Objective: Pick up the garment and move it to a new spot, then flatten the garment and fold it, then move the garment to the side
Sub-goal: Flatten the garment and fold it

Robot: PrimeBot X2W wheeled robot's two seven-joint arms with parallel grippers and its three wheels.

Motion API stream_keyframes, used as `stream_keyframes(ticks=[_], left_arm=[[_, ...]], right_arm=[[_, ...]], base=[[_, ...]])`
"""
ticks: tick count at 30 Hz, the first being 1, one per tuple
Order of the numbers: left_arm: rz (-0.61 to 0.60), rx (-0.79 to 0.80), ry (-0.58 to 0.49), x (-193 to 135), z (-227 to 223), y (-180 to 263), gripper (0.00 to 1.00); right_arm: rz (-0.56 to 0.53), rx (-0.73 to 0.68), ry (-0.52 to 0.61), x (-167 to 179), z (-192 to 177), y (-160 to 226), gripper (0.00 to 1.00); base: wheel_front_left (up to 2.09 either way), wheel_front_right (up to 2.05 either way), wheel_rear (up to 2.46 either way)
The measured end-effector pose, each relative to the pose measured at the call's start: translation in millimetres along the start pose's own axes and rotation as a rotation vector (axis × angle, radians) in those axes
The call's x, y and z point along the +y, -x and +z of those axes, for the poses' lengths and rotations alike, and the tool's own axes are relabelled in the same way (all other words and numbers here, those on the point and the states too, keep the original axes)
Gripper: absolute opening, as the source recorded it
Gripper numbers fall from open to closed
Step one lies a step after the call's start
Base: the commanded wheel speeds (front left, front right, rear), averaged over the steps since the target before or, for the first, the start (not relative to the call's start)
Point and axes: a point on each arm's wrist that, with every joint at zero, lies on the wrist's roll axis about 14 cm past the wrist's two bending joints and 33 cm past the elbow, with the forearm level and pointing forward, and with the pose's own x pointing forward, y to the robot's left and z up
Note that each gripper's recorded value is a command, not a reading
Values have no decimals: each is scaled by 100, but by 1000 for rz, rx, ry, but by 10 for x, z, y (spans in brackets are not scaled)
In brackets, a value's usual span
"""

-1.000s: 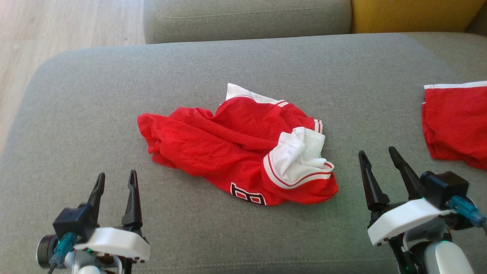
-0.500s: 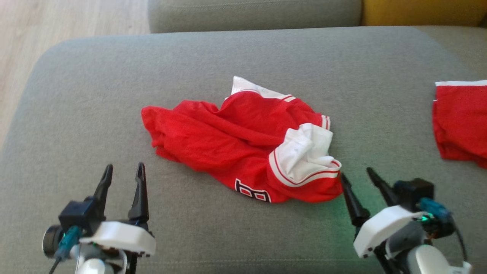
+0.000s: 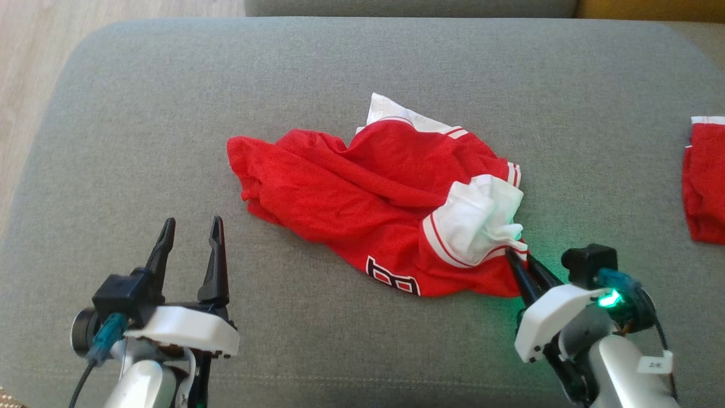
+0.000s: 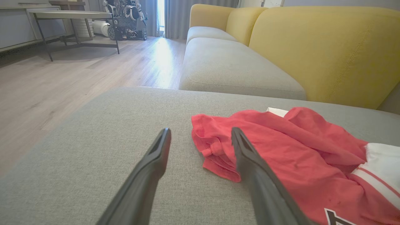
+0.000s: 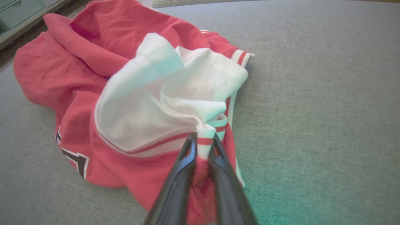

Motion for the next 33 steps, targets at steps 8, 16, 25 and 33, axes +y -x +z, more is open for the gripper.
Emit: stream_keyframes(ticks=[8,16,25,33], left_arm=[[-6,4,2,-26,-31,-22,100],[-32,-3,9,-100,-17,-93,100],[-35,7,17,-133,-55,-98,100],[-58,16,21,-195,-90,-127,100]], right_arm=[[-98,-146,-11,-385,384,70,0],[-214,-386,97,-836,1117,212,0],[-224,-76,20,-788,144,173,0],[-238,7,-26,-784,-156,211,0]], base=[[0,0,0],[0,0,0],[0,0,0],[0,0,0]])
